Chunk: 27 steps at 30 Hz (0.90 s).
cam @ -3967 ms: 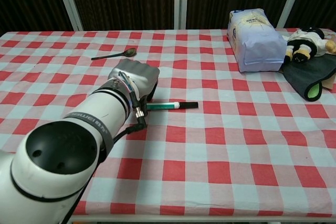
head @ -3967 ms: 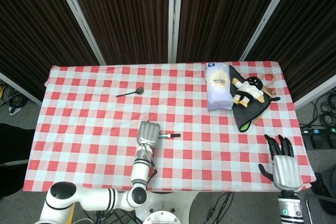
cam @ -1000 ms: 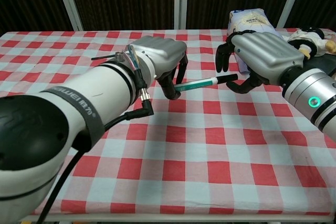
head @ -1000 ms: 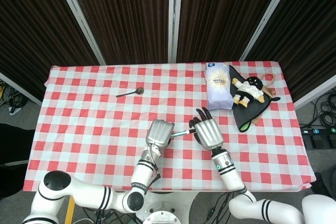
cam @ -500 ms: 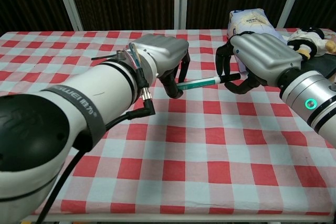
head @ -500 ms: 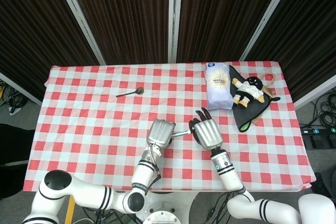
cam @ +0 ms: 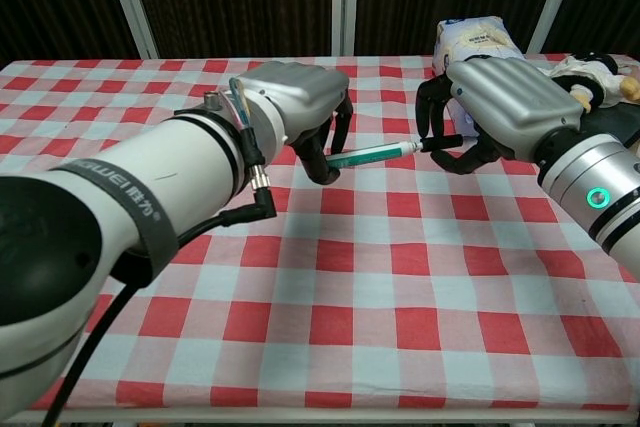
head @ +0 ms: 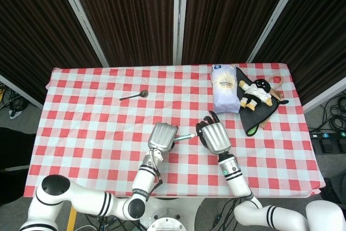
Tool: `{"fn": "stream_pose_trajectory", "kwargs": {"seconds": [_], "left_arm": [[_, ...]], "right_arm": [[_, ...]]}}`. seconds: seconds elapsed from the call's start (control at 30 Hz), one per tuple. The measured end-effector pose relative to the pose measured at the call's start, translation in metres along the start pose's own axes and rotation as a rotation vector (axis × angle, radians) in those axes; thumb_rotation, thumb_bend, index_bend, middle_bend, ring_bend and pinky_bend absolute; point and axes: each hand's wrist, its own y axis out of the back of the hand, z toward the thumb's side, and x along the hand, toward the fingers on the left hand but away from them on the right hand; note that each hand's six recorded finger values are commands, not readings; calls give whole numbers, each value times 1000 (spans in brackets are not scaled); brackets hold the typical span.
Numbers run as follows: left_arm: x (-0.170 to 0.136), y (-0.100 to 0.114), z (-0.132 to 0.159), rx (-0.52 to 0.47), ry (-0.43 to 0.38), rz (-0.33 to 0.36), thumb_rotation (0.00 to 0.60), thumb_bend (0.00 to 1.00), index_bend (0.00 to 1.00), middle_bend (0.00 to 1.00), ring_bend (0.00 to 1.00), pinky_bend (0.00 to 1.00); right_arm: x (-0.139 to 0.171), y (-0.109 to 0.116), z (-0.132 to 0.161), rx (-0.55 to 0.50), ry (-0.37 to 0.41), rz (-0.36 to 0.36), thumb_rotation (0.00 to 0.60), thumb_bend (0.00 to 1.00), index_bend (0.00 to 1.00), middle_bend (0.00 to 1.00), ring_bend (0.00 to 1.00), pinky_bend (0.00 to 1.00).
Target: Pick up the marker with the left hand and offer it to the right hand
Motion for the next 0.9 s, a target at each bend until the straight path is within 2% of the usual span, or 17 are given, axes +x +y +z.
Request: {"fn": "stream_pose_trajectory", "kwargs": {"seconds": [0.2,0.5,0.67,0.77,0.83,0.9], "left_arm": [[-2,-5,-20,15,16,7,600,410,590,594,527,594],[0,-39,-65,51,26,-16,600,410,587,594,527,593],[2,-57,-90,52,24,-35,600,408,581,589,524,589],[0,-63,-101,51,36,-54,600,312,521,549,490,568],[-1,-64,-104,43,34,-56,600,226,463,526,477,563],[-2,-64,-106,38,29,-50,600,187,405,502,466,560]], "right_arm": [[6,-2,-14,-2,-30,2,600,287,743,686,311,158],[20,-20,-44,0,-103,45,600,276,749,681,310,158],[24,-29,-52,-3,-123,64,600,265,740,667,309,158],[25,-35,-53,-6,-124,87,600,134,605,563,248,113],[26,-40,-52,-12,-121,112,600,37,462,436,159,49],[27,-43,-53,-19,-120,138,600,6,340,336,86,11]]}}
